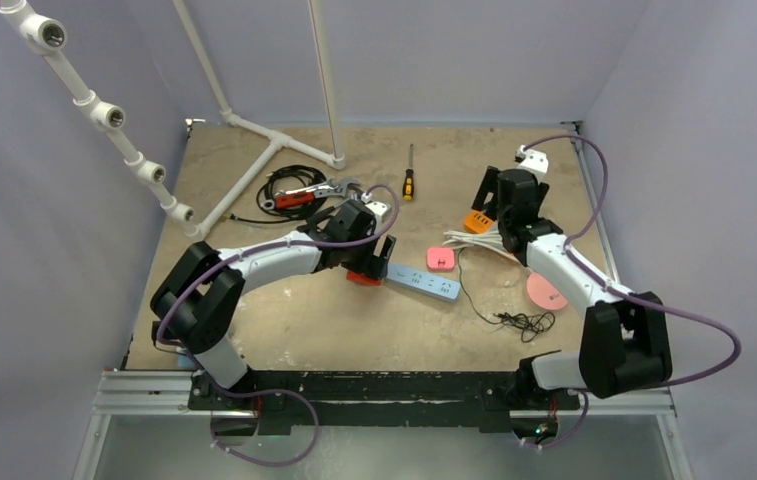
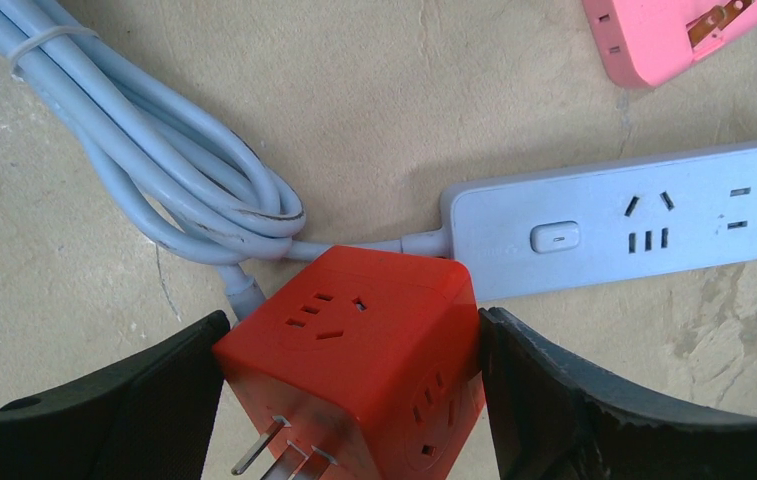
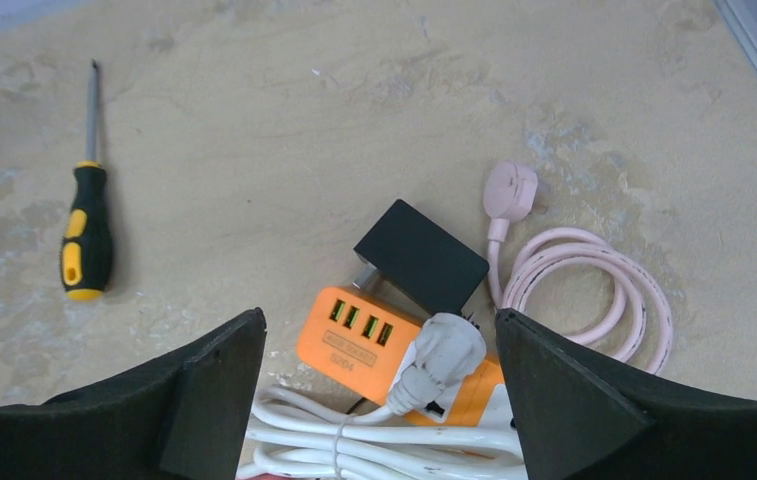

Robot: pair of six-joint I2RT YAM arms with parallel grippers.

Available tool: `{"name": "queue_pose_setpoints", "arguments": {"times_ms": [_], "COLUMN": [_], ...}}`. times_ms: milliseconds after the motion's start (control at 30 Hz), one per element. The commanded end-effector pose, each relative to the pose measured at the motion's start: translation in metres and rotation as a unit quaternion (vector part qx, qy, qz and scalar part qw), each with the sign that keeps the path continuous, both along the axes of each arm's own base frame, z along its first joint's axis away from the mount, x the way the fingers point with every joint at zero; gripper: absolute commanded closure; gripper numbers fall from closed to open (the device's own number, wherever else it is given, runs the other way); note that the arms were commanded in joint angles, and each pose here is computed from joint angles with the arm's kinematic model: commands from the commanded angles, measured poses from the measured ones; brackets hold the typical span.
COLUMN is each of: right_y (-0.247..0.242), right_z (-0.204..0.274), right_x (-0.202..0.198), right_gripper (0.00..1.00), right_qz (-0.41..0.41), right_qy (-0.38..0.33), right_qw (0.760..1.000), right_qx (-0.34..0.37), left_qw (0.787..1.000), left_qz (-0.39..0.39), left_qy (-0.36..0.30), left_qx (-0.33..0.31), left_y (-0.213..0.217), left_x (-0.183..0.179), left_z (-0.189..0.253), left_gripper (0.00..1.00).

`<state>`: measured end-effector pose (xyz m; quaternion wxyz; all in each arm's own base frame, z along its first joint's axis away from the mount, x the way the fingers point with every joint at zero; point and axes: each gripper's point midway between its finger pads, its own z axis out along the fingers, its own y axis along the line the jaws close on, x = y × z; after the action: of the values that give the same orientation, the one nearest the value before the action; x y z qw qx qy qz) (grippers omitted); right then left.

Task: Pull the plug off the socket
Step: Place the socket at the center of the board.

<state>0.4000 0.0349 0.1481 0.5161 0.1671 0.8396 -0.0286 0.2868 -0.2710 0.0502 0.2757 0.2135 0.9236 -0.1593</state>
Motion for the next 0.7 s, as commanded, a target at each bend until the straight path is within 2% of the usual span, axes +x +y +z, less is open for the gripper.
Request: {"name": "queue_pose_setpoints", "arguments": {"times_ms": [0, 100, 200, 267, 400, 500, 667], "right_y": [0.003, 0.008, 0.031, 0.055, 0.1, 0.133, 0.186], "right_z": [0.028, 0.041, 0.065, 0.076, 0.092, 0.096, 0.114], "right_x": [0.001, -0.002, -0.009, -0.02, -0.054, -0.084, -0.135], "right_gripper": [0.11, 0.09, 0.09, 0.09, 0.09, 0.1, 0.09], "right_qz": [0.009, 0.03, 0.103, 0.179, 0.316, 0.416, 0.528], "right_qy": [-0.049, -0.067, -0.104, -0.128, -0.165, -0.184, -0.236], "right_qw": [0.999, 0.997, 0.988, 0.973, 0.928, 0.879, 0.801], "right_qx": [0.019, 0.022, 0.047, 0.064, 0.108, 0.14, 0.158], "left_qw": [0.999, 0.999, 0.998, 0.997, 0.986, 0.962, 0.932], "left_qz": [-0.007, -0.03, -0.056, -0.06, -0.06, -0.066, -0.08], "left_qy": [-0.026, -0.033, -0.034, -0.038, -0.035, -0.024, -0.005], "left_qx": [0.024, 0.006, -0.019, -0.044, -0.149, -0.264, -0.352], "left_y": [0.011, 0.008, 0.002, -0.001, -0.004, 0.0, 0.003], "left_x": [0.004, -0.003, -0.011, -0.013, -0.005, 0.006, 0.009], "left_z": [0.015, 0.024, 0.035, 0.046, 0.081, 0.115, 0.145], "left_gripper": [0.51, 0.75, 0.89, 0.98, 1.0, 1.0, 1.0]}}
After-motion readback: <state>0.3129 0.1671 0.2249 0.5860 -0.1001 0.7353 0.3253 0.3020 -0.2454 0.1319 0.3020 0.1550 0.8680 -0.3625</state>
